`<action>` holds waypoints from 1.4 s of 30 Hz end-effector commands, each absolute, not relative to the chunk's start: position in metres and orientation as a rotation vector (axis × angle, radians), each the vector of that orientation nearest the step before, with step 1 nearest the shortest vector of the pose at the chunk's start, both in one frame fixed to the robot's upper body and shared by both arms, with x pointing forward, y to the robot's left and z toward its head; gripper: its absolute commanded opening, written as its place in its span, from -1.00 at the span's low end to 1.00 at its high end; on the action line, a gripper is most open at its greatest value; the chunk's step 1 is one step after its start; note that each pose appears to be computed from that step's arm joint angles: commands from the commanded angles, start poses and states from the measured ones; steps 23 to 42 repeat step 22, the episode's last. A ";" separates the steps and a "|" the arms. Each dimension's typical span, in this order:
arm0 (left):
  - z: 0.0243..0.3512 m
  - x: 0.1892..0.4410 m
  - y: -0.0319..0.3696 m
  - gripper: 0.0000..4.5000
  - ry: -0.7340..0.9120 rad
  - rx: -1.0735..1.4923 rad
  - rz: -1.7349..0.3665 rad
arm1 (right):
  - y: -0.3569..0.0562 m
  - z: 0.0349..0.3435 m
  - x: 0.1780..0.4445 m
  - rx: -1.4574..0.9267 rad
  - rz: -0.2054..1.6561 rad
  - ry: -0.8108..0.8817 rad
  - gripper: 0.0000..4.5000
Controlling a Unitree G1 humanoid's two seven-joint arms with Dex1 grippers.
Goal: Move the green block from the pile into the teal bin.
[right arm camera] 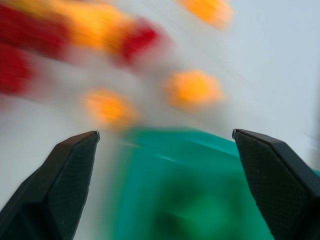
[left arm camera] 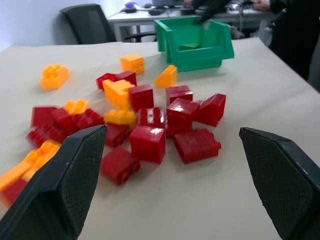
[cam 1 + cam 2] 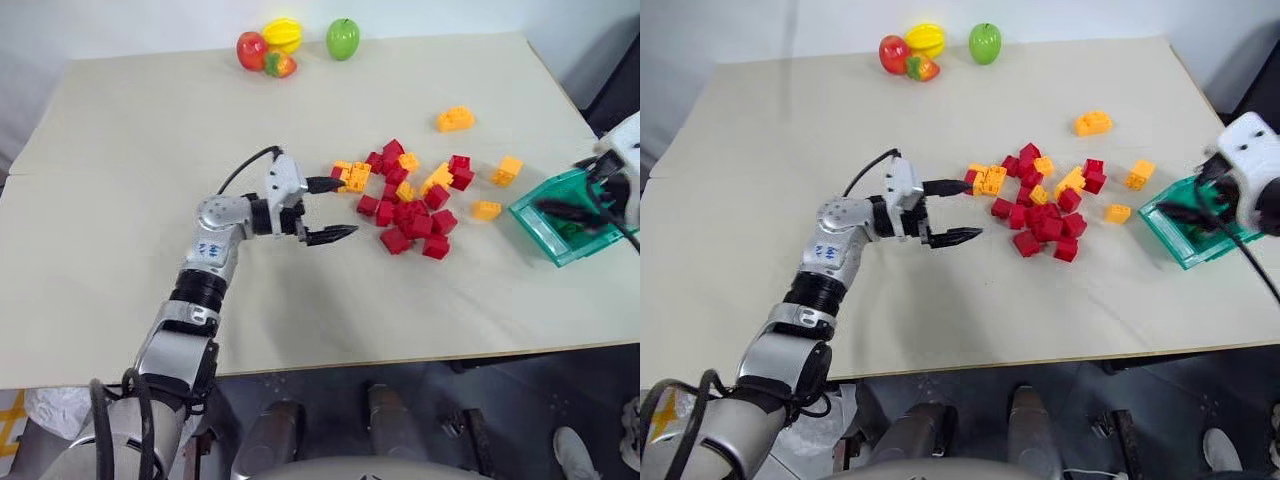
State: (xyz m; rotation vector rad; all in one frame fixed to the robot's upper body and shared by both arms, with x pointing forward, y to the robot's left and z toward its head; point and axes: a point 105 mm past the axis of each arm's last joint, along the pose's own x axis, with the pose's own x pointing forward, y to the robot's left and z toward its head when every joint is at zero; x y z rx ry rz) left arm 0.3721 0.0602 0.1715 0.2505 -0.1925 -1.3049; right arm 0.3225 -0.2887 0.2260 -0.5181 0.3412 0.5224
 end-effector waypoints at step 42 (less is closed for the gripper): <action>0.153 0.323 0.210 1.00 -0.074 0.246 -1.013 | -0.250 0.165 0.274 -0.388 0.945 0.040 0.98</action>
